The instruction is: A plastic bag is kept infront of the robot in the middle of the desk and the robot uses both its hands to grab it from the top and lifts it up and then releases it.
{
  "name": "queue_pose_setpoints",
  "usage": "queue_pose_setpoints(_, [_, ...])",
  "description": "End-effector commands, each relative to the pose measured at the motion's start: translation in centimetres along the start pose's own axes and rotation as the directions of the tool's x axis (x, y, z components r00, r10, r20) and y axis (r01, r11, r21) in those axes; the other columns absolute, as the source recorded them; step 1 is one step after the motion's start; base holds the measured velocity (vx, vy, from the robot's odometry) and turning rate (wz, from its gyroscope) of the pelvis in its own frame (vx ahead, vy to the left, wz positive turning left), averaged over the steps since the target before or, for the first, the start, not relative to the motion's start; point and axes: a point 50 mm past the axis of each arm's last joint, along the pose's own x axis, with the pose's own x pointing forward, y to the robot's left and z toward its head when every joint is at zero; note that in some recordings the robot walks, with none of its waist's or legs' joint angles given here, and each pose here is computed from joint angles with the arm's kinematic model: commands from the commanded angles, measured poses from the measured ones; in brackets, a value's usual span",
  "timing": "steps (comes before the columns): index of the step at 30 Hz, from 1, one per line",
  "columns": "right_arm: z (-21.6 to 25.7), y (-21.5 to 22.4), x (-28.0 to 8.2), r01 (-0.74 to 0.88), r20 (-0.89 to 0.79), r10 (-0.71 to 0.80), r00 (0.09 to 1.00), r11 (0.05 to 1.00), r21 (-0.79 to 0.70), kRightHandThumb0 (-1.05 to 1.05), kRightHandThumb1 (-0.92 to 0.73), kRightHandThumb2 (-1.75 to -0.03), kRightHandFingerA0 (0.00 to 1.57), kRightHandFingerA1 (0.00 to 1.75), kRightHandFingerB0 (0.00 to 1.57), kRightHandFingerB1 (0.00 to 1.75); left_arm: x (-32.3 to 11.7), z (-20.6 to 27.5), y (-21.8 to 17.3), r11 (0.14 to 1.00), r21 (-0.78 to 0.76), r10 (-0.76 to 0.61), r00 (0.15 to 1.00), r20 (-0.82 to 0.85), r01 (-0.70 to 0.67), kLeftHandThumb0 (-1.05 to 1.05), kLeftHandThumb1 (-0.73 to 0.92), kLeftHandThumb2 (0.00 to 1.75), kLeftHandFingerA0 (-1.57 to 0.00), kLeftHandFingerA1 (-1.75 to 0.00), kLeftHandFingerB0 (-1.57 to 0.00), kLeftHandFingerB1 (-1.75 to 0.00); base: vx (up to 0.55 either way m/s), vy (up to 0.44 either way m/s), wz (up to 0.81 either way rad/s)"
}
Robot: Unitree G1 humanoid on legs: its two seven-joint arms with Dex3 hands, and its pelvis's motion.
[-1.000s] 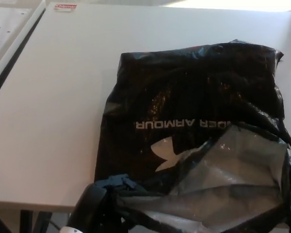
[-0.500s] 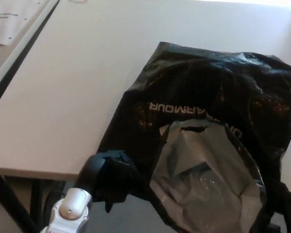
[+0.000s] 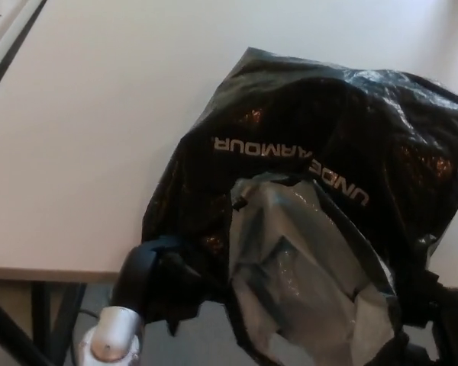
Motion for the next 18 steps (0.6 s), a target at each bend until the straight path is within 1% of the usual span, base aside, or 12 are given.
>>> queue_pose_setpoints(1, [5.8, -1.2, 3.7, -0.136, 0.121, 0.126, 0.985, 0.988, 0.078, -0.48, -0.73, -0.65, 1.22, 1.65, 0.99, 1.46, -6.0, 12.2, -2.6, 0.974, 0.067, -0.225, 0.859, 0.459, 0.219, -0.30, 0.63, 0.66, -1.06, -1.75, -1.01, -1.48, 0.03, -0.126, 0.00])
queue_pose_setpoints(3, [6.1, -0.9, 4.1, -0.137, 0.137, 0.125, 0.983, 0.987, 0.085, -0.50, -0.73, -0.62, 1.24, 1.62, 1.01, 1.44, -6.8, 13.6, -2.4, 0.972, 0.076, -0.228, 0.831, 0.507, 0.221, -0.30, 0.61, 0.66, -1.08, -1.75, -1.02, -1.48, 0.01, -0.104, -0.04])
queue_pose_setpoints(4, [6.2, -0.8, 4.3, -0.134, 0.137, 0.121, 0.983, 0.987, 0.087, -0.52, -0.73, -0.62, 1.26, 1.61, 1.03, 1.45, -7.4, 14.4, -2.4, 0.972, 0.078, -0.228, 0.811, 0.539, 0.222, -0.32, 0.39, 0.82, -1.34, -1.46, -1.17, -1.34, 0.00, -0.033, 0.08])
queue_pose_setpoints(7, [6.5, -0.6, 4.6, -0.131, 0.128, 0.119, 0.985, 0.987, 0.092, -0.52, -0.73, -0.62, 1.25, 1.63, 1.01, 1.49, -8.5, 15.8, -2.3, 0.972, 0.085, -0.226, 0.773, 0.593, 0.218, -0.32, 0.38, 0.81, -1.35, -1.46, -1.18, -1.34, -0.01, 0.012, -0.04])
queue_pose_setpoints(8, [6.5, -0.6, 4.8, -0.121, 0.129, 0.108, 0.986, 0.987, 0.102, -0.53, -0.73, -0.62, 1.26, 1.63, 1.01, 1.51, -9.1, 16.6, -2.3, 0.971, 0.106, -0.232, 0.725, 0.648, 0.216, -0.29, 0.37, 0.81, -1.38, -1.47, -1.19, -1.34, -0.02, 0.044, -0.24])
queue_pose_setpoints(9, [6.7, -0.7, 5.1, -0.119, 0.142, 0.104, 0.984, 0.987, 0.103, -0.53, -0.74, -0.62, 1.24, 1.66, 0.99, 1.53, -9.4, 17.1, -2.3, 0.971, 0.106, -0.230, 0.709, 0.667, 0.215, -0.31, 0.56, 0.57, -1.18, -1.74, -1.05, -1.47, -0.02, 0.055, -0.32])
queue_pose_setpoints(10, [7.1, -0.7, 5.6, -0.112, 0.162, 0.093, 0.983, 0.987, 0.114, -0.53, -0.74, -0.63, 1.24, 1.70, 0.98, 1.56, -10.0, 18.1, -2.3, 0.972, 0.107, -0.224, 0.674, 0.704, 0.211, -0.34, 0.54, 0.56, -1.21, -1.70, -1.09, -1.44, -0.01, 0.062, -0.32])
queue_pose_setpoints(11, [7.3, -0.8, 5.7, -0.106, 0.161, 0.085, 0.983, 0.986, 0.126, -0.53, -0.74, -0.63, 1.24, 1.70, 0.98, 1.56, -10.2, 18.4, -2.3, 0.972, 0.108, -0.222, 0.661, 0.717, 0.209, -0.34, 0.54, 0.56, -1.21, -1.70, -1.09, -1.44, -0.01, 0.074, -0.42])
queue_pose_setpoints(12, [7.6, -0.8, 6.0, -0.105, 0.172, 0.082, 0.982, 0.986, 0.128, -0.55, -0.74, -0.63, 1.24, 1.70, 0.97, 1.60, -10.6, 18.9, -2.3, 0.972, 0.105, -0.219, 0.641, 0.736, 0.212, -0.33, 0.51, 0.59, -1.24, -1.67, -1.13, -1.38, -0.01, 0.084, -0.73])
queue_pose_setpoints(15, [9.2, -1.0, 6.9, -0.107, 0.227, 0.076, 0.971, 0.986, 0.128, -0.51, -0.72, -0.65, 1.25, 1.66, 0.98, 1.57, -11.9, 20.6, -2.2, 0.969, 0.099, -0.212, 0.562, 0.799, 0.225, -0.32, 0.47, 0.59, -1.21, -1.71, -1.13, -1.39, -0.02, 0.073, -0.21])
queue_pose_setpoints(17, [10.3, -1.0, 7.1, -0.108, 0.262, 0.077, 0.962, 0.988, 0.108, -0.53, -0.72, -0.65, 1.25, 1.67, 0.98, 1.58, -12.9, 21.6, -2.3, 0.969, 0.115, -0.213, 0.499, 0.840, 0.220, -0.31, 0.49, 0.60, -1.20, -1.72, -1.13, -1.40, -0.01, 0.008, 0.06])
queue_pose_setpoints(18, [10.7, -1.1, 7.1, -0.111, 0.279, 0.079, 0.957, 0.989, 0.102, -0.51, -0.73, -0.66, 1.24, 1.68, 0.98, 1.56, -13.3, 21.9, -2.4, 0.970, 0.119, -0.209, 0.471, 0.857, 0.214, -0.34, 0.33, 0.82, -1.41, -1.44, -1.24, -1.27, -0.02, 0.005, 0.06])
